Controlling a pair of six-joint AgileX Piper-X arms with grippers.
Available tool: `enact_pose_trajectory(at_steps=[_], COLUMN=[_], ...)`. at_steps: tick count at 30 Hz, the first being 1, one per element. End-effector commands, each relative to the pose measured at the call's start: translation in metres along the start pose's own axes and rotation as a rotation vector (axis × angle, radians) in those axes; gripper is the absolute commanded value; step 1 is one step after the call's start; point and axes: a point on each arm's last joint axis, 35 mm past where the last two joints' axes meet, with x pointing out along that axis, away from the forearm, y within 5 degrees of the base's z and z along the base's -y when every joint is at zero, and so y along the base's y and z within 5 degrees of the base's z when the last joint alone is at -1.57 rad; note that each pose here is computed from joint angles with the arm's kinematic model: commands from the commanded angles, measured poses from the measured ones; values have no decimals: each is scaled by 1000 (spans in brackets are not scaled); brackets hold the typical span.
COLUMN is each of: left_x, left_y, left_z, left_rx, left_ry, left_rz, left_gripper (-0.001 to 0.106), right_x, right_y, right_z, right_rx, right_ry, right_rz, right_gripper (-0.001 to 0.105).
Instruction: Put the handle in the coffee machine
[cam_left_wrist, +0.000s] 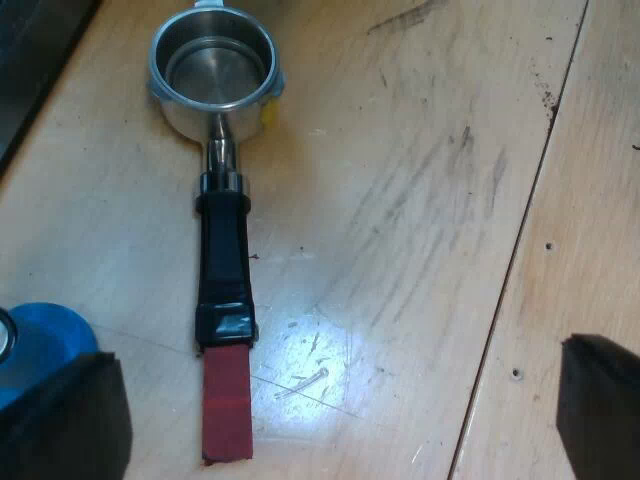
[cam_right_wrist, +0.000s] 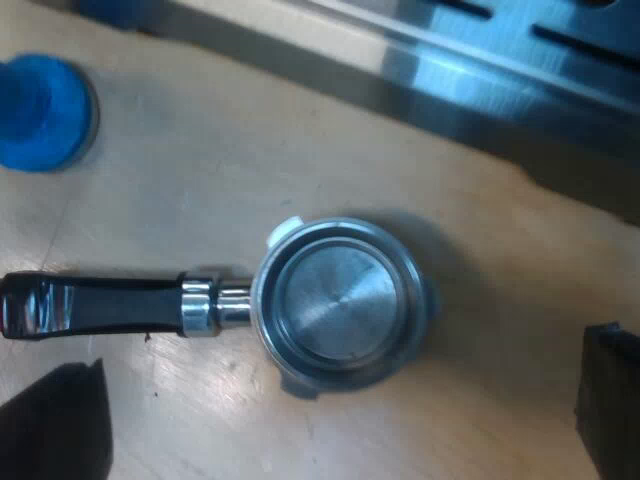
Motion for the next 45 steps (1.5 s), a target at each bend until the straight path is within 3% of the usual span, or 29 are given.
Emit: enact_pose_trajectory(at_steps=[1, 8, 22, 42, 44, 45], left_x=[-2, -2, -2, -2, -2, -2], left_y=[-1, -1, -1, -1, -1, -1], left_z=[1, 1, 1, 1, 1, 1], left_rx=[12, 12, 12, 12, 12, 12], left_ry=[-13, -13, -13, -13, -13, -13], left_rz=[6, 6, 6, 6, 6, 6], left_gripper=[87, 87, 87, 87, 87, 87], right_x=[12, 45, 82, 113, 113, 113], right_y=[-1, -5, -13, -16, -16, -16], right_z=[6, 7, 0, -2, -2, -2], right_rx=[-10, 2, -20, -3, -3, -3], right_ry=[-4, 65, 177, 206, 204, 204], right_rz=[26, 45, 85, 122, 122, 125], right_gripper=[96, 96, 96, 95, 92, 84])
